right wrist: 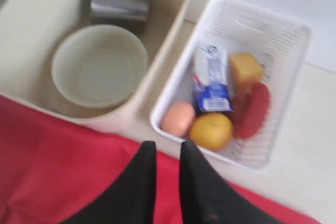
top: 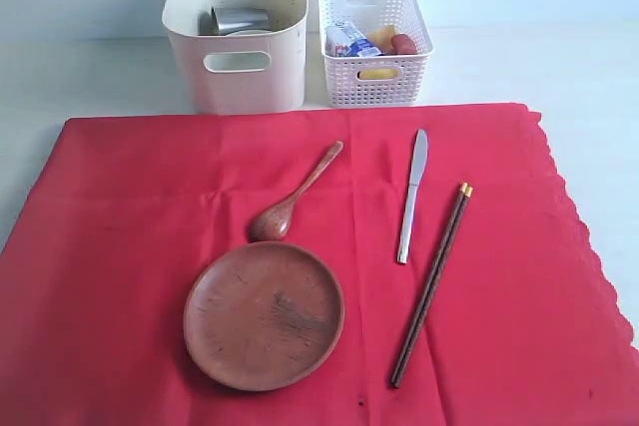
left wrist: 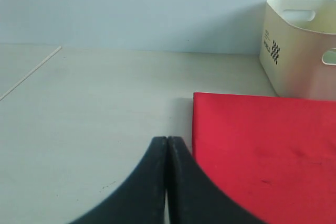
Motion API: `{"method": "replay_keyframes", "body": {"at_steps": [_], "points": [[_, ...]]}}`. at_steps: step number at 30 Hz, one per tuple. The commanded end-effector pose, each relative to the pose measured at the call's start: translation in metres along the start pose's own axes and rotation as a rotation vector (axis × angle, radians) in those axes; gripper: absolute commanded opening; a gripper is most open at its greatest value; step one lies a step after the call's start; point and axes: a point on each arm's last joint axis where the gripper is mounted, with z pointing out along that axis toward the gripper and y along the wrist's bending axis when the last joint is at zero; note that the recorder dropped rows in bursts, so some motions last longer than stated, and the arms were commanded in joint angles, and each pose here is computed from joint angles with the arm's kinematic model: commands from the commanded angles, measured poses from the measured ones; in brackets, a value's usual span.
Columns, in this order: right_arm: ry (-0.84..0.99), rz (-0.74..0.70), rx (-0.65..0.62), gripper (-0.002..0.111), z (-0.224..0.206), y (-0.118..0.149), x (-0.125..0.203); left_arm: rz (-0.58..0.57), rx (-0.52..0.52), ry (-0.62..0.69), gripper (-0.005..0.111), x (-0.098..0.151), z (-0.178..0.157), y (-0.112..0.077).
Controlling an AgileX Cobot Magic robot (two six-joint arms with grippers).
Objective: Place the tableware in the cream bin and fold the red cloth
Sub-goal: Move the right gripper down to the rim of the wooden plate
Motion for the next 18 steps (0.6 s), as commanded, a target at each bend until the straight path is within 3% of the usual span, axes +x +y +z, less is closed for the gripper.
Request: {"method": "replay_keyframes", "body": {"at_steps": [1,7,18], "points": [[0.051,-0.036,0.075,0.000,-0.043,-0.012,0.005,-0.011,0.007,-0.013,0.001,-0.001,0.000,0.000],[0.101,-0.060,-0.054,0.000,-0.067,0.011,0.030,-0.011,0.007,-0.013,0.001,-0.001,0.000,0.000],[0.140,-0.160,-0.146,0.000,-0.057,0.046,0.129,-0.011,0.007,-0.013,0.001,-0.001,0.000,0.000]]}}
